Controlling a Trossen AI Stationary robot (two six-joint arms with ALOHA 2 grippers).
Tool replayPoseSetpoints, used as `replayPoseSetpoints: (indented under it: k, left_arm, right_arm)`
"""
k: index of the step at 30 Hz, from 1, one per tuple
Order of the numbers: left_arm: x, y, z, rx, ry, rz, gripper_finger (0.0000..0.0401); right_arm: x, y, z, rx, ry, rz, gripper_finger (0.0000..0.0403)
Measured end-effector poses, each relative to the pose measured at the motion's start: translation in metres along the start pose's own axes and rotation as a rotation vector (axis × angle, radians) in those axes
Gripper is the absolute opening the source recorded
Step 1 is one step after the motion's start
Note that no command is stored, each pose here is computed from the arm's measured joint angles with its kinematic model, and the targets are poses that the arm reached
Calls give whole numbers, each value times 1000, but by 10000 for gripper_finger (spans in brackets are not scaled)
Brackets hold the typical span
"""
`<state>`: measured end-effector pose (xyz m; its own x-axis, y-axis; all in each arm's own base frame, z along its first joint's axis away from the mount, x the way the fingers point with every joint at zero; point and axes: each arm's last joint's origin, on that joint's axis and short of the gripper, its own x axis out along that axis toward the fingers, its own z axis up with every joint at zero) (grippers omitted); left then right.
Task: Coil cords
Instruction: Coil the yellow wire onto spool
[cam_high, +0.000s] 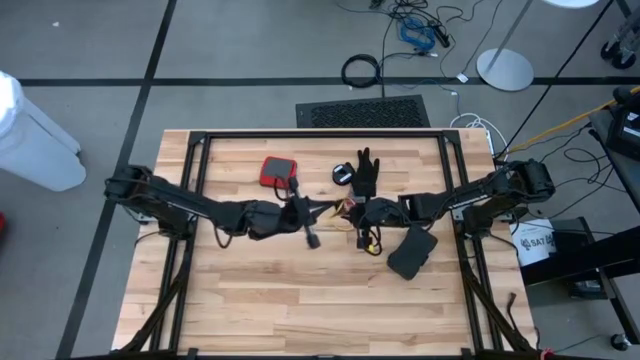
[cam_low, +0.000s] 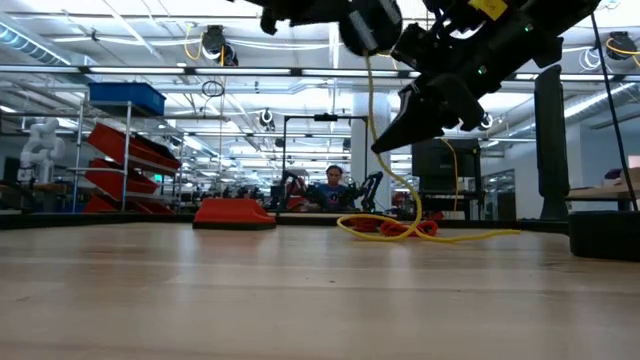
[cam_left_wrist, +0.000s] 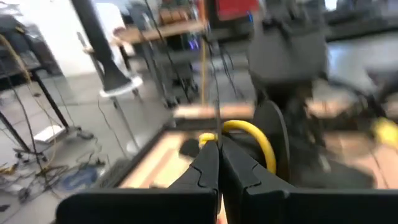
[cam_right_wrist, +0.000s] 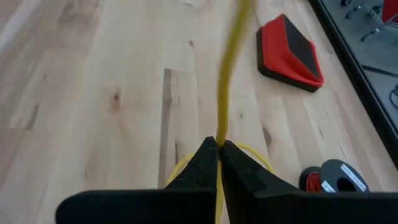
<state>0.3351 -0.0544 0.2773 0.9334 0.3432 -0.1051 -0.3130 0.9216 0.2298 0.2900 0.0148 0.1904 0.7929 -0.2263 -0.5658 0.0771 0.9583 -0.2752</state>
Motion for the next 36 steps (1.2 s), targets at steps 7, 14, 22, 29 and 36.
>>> replayPoseSetpoints:
  k: [7,14,22,29,36]
  left_arm:
    - [-21,9,-5,112,191,-118,0]
    - [-19,6,-27,256,352,-123,0]
    - [4,-4,-52,489,400,135,0]
    - [29,-10,-64,562,347,344,0]
    - [48,-5,-66,469,234,446,0]
  right_arm:
    - [0,-3,-3,30,26,-10,0]
    - [-5,-9,2,83,-2,-19,0]
    - [-20,-14,13,185,-88,-10,0]
    - [-24,-15,20,236,-151,14,0]
    - [-26,-17,30,254,-256,7,0]
